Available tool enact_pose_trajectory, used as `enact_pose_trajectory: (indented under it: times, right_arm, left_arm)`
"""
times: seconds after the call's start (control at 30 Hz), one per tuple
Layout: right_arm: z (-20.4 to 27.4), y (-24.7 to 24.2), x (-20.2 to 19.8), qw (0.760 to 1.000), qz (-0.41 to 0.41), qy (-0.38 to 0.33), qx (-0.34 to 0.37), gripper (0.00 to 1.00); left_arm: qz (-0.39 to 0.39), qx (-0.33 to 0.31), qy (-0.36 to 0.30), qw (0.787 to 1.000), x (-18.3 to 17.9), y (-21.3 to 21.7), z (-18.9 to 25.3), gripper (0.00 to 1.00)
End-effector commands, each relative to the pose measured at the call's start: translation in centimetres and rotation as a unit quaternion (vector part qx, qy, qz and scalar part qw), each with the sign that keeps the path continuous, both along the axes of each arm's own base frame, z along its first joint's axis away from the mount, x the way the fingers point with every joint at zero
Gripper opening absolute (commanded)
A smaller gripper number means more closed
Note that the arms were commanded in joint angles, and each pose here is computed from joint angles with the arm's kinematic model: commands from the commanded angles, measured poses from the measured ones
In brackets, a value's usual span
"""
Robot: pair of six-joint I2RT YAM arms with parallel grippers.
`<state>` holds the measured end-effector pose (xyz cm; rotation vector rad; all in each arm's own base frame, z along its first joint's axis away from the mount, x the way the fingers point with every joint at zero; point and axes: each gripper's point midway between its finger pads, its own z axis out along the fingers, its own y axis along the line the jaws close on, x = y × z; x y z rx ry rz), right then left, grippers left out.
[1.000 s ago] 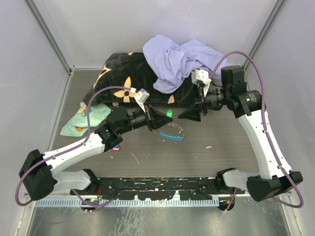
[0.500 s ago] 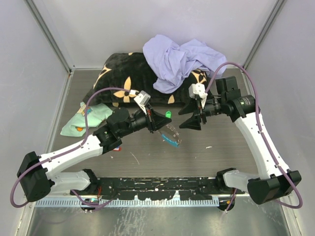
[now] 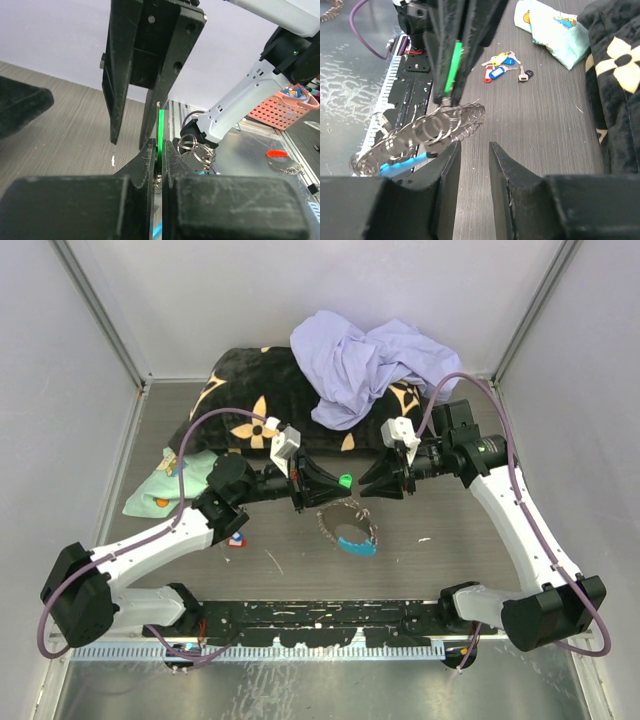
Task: Remove the keys from the keyring
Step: Remove the key from the keyring.
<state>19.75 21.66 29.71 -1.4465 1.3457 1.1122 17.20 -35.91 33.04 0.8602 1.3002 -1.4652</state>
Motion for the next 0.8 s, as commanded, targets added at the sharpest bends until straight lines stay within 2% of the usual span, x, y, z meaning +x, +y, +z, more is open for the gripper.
enact_pose_trajectory:
  times: [0.0,0.47,0.77]
  right_arm:
    - [1.0,0.5,-1.7,0.997,0.051,-0.041,0.035,0.34]
    - [1.2,1.8,-2.0,0.996,0.070,-0.041,0.029,0.34]
    - [2.3,2.1,-2.5,0.995,0.078,-0.038,0.040,0.31]
  left_arm:
    - [-0.052,-0.064,-0.073,0.994,-1.4,0.6,3.7,0.00]
    - [-0.079,-0.086,-0.095,0.989,-1.9,0.6,4.8,0.00]
    - [-0.088,-0.092,-0.080,0.989,-1.6,0.1,4.2,0.00]
